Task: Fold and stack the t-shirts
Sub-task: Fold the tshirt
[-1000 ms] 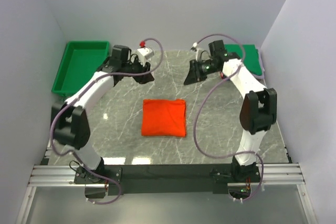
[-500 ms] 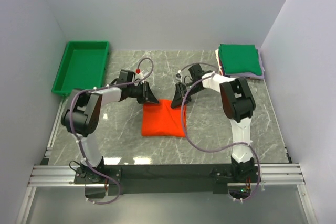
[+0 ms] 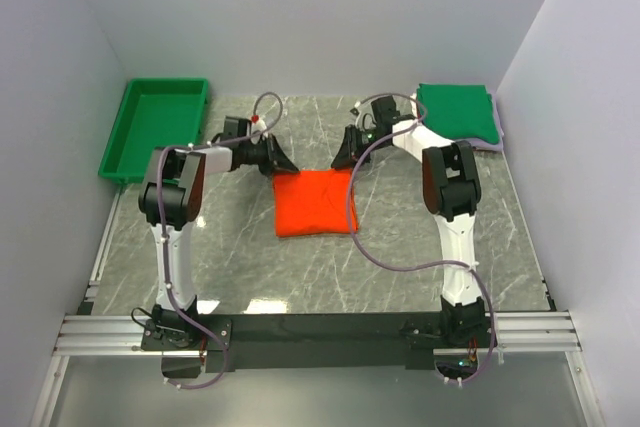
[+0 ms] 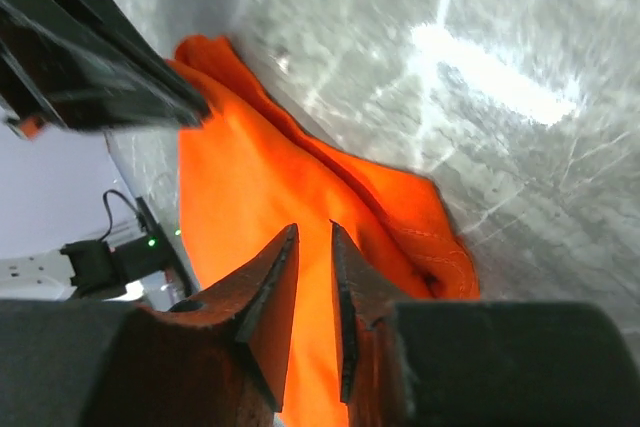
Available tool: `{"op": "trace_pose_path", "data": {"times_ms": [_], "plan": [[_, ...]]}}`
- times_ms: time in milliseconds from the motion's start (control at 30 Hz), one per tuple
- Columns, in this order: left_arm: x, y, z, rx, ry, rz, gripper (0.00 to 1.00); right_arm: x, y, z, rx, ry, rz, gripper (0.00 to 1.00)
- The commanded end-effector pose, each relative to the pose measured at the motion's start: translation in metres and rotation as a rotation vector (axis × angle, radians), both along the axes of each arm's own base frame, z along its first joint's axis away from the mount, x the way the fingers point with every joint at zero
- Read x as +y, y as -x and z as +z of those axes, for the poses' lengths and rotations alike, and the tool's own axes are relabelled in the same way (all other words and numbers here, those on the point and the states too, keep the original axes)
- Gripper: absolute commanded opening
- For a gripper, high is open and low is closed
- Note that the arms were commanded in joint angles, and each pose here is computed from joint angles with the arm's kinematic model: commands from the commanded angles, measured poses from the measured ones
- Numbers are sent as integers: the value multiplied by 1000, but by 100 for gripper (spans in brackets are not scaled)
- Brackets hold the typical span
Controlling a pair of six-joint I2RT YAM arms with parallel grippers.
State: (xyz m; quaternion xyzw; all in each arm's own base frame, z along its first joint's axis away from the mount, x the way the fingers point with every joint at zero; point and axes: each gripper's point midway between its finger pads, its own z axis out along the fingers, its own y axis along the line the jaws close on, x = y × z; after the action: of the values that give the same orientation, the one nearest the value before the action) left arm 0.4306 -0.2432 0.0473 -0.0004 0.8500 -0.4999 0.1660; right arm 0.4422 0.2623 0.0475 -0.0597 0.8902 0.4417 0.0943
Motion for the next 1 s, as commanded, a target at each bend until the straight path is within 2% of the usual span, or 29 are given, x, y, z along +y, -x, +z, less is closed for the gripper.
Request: {"op": "trace_pose_path", "data": {"times_ms": [0,33,67,100,133,167,233,367,467,633,667,767,867,933,967], "plan": [[9,-22,51,-186,14,-28,11,2,-12,55,-175,-47,37,28],[12,-21,60,-189,34,-26,11,1,-1,56,-165,-60,45,29],[13,-15,66,-193,55,-29,11,2,6,83,-214,-85,52,32],[10,-5,91,-217,95,-37,11,5,13,94,-226,-120,61,33],[6,15,87,-187,108,-49,12,7,27,91,-198,-127,71,35],[3,23,110,-231,139,-46,12,9,36,105,-214,-145,80,37],[-8,54,100,-164,164,-69,14,21,60,99,-150,-159,105,39],[-22,85,84,-59,190,-70,20,39,93,74,-28,-171,131,44],[-23,84,61,-3,166,-23,22,47,104,44,62,-130,125,43],[-17,74,1,134,39,21,20,34,96,-22,161,-3,59,39],[-11,72,-21,161,-5,34,19,29,92,-31,173,18,41,38],[7,67,-44,189,-53,51,16,11,80,-48,157,75,13,38],[18,63,-40,172,-51,31,15,-1,74,-44,123,87,16,36],[19,61,-25,131,-28,18,16,2,75,-16,76,57,39,35],[17,60,-3,68,-5,0,17,5,77,-2,49,32,53,35]]}}
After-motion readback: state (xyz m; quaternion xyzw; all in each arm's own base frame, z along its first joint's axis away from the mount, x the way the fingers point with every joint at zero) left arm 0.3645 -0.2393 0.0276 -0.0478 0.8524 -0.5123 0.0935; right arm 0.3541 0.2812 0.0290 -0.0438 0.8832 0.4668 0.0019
